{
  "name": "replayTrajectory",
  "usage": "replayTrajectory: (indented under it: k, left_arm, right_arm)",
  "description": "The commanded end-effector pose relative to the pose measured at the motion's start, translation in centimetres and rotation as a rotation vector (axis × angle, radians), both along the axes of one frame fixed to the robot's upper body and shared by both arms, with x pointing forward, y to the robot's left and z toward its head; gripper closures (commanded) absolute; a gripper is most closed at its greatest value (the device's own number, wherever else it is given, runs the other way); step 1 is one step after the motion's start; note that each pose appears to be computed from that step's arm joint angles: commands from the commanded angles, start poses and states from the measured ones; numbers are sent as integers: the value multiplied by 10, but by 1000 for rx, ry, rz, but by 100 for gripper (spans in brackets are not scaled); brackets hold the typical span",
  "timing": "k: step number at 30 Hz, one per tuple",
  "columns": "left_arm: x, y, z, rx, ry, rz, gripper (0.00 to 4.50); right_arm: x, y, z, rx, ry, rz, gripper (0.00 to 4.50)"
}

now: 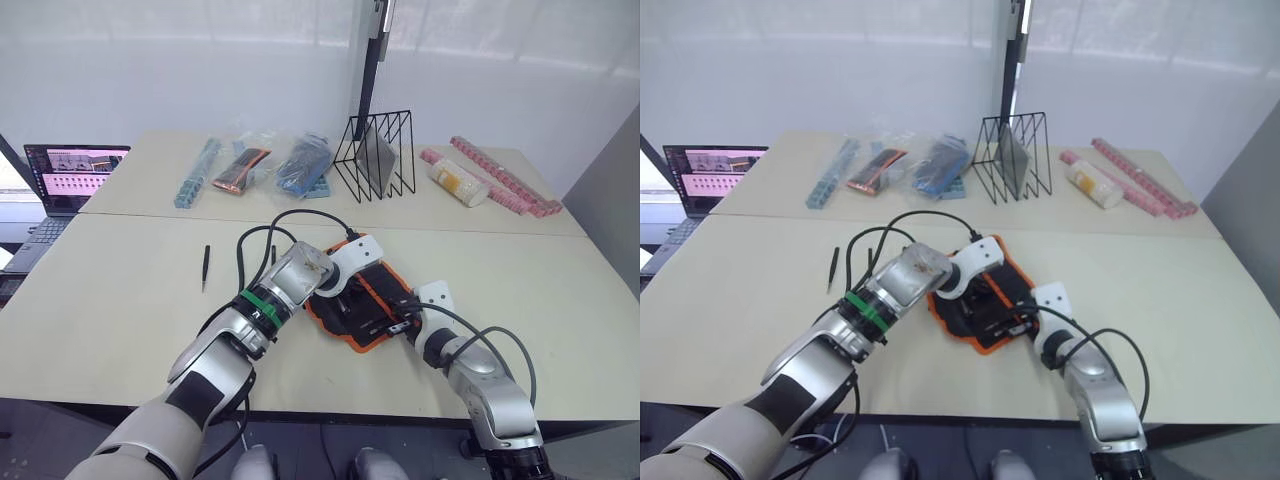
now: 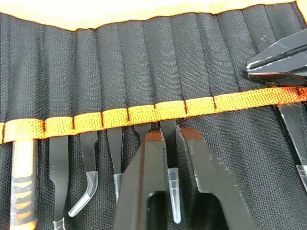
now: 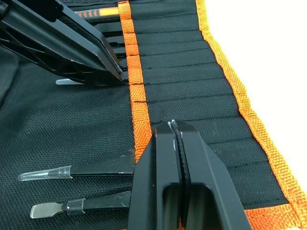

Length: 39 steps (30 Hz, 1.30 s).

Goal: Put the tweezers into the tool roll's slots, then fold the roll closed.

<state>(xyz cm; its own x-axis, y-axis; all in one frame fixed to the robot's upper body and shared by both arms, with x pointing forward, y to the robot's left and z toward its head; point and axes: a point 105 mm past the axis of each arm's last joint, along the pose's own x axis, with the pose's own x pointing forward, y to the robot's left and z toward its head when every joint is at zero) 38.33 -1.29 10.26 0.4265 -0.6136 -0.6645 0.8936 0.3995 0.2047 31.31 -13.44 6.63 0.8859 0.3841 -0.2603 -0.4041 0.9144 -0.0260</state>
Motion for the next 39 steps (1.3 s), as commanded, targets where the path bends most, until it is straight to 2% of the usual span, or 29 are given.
replayTrajectory:
  k: [1,4,9,13,17,20,21,29,33,39]
  left_arm:
    - [10,14,10,20,-60,35,262]
    - [10,20,19,-1,-73,33,173]
    - [-2,52,59,-148,-59,66,3]
    - [-17,89,77,-250,-67,109,1]
    - [-27,132,89,-363,-165,188,1]
    - [-38,185,83,-368,-288,302,1]
    - [-45,212,77,-376,-311,392,1]
    - [-120,331,41,-400,-372,854,1]
    - [-152,361,33,-386,-405,985,1]
    - [-185,386,26,-351,-420,1083,1]
  right_arm:
    - [-16,12,-36,1,158,43,450]
    - [-16,11,-37,-1,157,41,450]
    - [-13,10,-37,-8,150,41,450]
    - [-11,10,-37,-14,148,44,450]
    - [-9,8,-36,-18,144,46,450]
    - [-7,6,-36,-25,138,47,450]
    - [-7,4,-35,-29,135,47,450]
    - [-7,-9,-31,-41,123,49,450]
    - [-8,-14,-31,-49,120,57,450]
    - [-8,-23,-30,-67,121,64,450]
